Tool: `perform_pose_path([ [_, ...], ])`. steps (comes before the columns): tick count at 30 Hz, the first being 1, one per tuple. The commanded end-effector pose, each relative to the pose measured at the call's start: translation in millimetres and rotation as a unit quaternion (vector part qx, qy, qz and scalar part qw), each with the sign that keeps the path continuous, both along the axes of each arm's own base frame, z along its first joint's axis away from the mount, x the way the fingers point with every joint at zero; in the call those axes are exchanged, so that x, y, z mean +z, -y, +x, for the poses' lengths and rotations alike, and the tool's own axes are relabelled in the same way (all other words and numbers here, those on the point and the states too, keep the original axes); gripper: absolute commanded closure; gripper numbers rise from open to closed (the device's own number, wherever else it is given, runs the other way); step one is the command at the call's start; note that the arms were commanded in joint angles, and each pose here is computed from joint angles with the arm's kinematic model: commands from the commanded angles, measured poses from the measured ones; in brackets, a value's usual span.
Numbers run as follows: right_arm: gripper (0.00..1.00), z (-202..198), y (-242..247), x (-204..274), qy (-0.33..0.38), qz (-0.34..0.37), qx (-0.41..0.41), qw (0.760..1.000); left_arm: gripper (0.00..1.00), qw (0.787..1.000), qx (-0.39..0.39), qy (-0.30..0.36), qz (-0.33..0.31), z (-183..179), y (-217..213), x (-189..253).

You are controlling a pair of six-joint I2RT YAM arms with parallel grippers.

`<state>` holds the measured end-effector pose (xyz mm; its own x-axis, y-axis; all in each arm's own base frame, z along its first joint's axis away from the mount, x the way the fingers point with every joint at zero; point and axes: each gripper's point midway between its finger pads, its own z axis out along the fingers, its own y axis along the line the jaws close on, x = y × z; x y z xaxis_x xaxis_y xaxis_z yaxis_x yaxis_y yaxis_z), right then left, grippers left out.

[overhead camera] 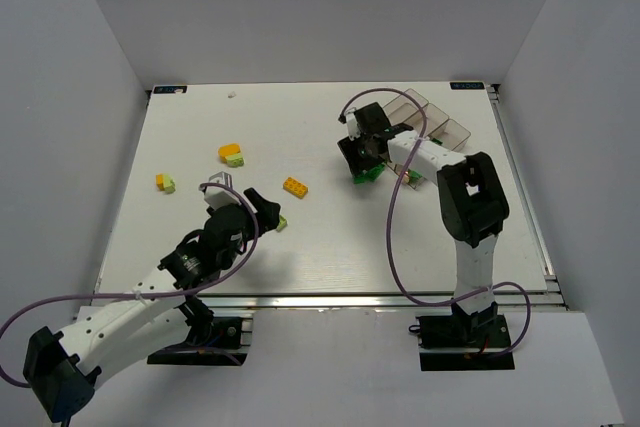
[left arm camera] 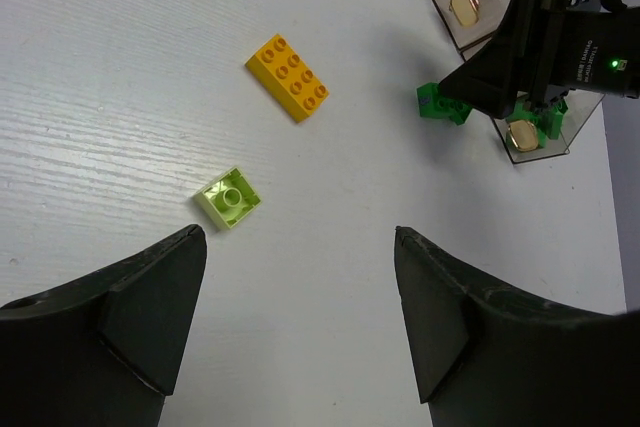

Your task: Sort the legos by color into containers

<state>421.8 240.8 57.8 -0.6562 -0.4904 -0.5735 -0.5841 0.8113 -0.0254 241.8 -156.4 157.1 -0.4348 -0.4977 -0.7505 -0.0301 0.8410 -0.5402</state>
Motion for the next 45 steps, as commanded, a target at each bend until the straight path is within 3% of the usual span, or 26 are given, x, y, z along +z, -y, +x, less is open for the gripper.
perform_pose_path([
  [1,0.38,15.0,0.6,7.2,0.026,-0.006,-0.022,0.999,0.15,1.0,0.012,0.009,0.005,4.8,-3.7,5.2],
  [21,0.39,-2.2,-13.7,-17.9,-0.023,0.018,0.015,0.999,0.14,1.0,0.012,0.004,0.008,6.2,-1.7,1.9],
  [45,0.46,-18.7,-13.2,-40.2,-0.039,-0.014,0.032,0.999,0.14,1.0,0.017,0.006,0.0,4.0,-4.7,3.2],
])
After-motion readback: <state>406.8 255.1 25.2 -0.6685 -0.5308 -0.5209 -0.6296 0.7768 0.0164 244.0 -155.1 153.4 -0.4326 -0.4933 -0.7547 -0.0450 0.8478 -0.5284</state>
